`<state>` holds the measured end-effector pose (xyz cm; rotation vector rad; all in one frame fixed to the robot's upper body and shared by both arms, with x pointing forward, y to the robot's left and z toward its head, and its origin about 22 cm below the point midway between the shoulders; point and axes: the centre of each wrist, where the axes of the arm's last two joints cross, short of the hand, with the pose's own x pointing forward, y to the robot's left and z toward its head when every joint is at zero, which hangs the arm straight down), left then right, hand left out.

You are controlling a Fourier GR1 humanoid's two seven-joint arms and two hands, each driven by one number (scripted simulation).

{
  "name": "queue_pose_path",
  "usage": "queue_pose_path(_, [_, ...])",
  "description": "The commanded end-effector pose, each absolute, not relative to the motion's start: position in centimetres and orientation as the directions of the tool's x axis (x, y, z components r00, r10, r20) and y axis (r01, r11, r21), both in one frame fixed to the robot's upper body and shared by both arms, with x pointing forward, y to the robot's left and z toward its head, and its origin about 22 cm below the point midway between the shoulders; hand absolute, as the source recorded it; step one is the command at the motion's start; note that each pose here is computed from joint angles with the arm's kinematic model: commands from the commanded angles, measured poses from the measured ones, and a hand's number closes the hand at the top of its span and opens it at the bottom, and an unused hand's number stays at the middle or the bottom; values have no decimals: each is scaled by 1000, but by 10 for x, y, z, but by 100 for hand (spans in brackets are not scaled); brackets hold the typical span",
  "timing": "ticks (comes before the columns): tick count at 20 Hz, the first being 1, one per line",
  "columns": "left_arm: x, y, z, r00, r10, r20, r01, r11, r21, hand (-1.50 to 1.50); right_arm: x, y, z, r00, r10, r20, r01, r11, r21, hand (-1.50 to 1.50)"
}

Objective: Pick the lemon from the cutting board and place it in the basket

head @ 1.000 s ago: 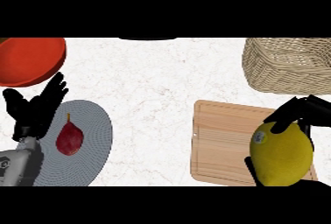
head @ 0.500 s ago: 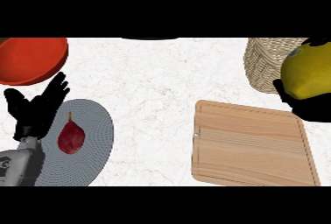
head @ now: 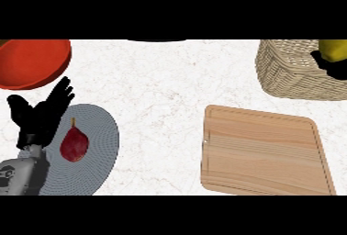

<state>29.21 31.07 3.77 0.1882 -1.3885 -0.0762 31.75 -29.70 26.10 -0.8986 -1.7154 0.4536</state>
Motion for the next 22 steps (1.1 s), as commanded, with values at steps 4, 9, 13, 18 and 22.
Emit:
queue_pose_path(4, [290,307,48,172,-161,972,-64,983,174,0,351,-347,236,-126,739,662,341,659,-671,150])
queue_pose_path(9, [281,326,45,179,-164,970,-39,984,174,0,366,-365,198,-113,724,681,361,669,-650,150])
queue_pose_path(13, [303,309,41,180,-171,969,-54,982,183,0,371,-360,181,11,673,740,492,640,-590,-150])
queue_pose_path(18, [307,306,52,180,-171,969,-36,983,181,0,398,-381,169,-4,695,719,428,651,-627,-150])
queue_pose_path(22, [303,313,42,173,-179,968,-58,980,191,0,410,-358,172,-83,686,723,403,686,-606,-150])
